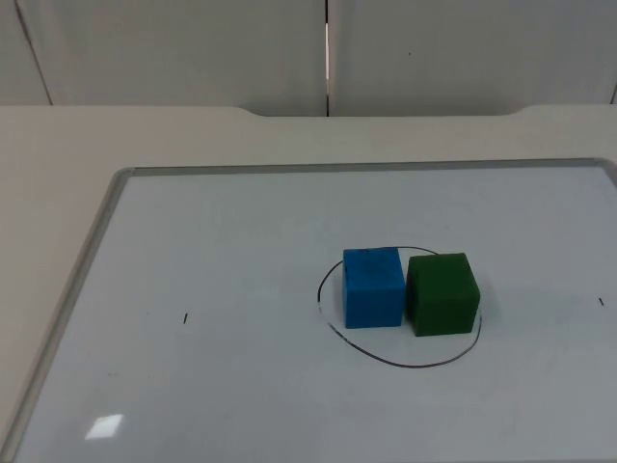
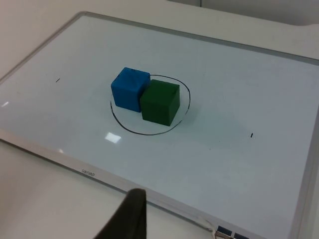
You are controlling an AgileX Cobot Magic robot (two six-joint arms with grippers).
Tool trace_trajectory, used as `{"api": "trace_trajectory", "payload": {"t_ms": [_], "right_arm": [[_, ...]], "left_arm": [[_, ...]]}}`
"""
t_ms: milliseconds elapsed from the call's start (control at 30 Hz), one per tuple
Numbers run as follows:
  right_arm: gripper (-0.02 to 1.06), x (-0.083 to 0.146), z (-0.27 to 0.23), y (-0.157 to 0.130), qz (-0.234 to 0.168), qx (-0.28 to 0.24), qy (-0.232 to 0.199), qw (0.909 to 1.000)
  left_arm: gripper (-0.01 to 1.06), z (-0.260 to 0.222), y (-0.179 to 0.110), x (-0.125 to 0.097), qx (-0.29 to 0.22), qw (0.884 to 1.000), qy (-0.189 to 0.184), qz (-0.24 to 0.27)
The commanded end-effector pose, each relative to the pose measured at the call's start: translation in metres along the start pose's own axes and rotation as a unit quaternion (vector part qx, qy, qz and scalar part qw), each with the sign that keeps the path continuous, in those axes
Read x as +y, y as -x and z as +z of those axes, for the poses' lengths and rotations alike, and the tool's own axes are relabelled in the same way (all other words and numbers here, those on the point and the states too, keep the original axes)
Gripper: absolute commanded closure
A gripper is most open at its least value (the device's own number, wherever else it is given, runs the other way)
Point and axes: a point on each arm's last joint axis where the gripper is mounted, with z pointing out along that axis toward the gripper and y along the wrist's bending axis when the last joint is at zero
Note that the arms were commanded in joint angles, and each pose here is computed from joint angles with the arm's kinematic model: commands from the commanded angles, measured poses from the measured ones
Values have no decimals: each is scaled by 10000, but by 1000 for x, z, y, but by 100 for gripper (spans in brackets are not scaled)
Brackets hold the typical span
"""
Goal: Push the two cubes into the marked area.
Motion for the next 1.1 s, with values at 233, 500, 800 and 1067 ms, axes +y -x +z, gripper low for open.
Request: {"api": "trace_trajectory", "payload": {"t_ms": [233, 500, 800, 1067], "right_arm": [[-1, 0, 0, -1, -26, -7, -6, 10000], [-1, 1, 0, 0, 114, -12, -277, 9995], [-1, 2, 1, 0, 420, -25, -863, 9954], [-1, 2, 1, 0, 657, -34, -1319, 9891]], "left_arm": [[0, 0, -1, 0, 7, 9999, 160, -53], [0, 0, -1, 0, 7, 9999, 160, -53], [0, 0, -1, 0, 7, 9999, 160, -53], [0, 0, -1, 0, 7, 9999, 160, -53]]}}
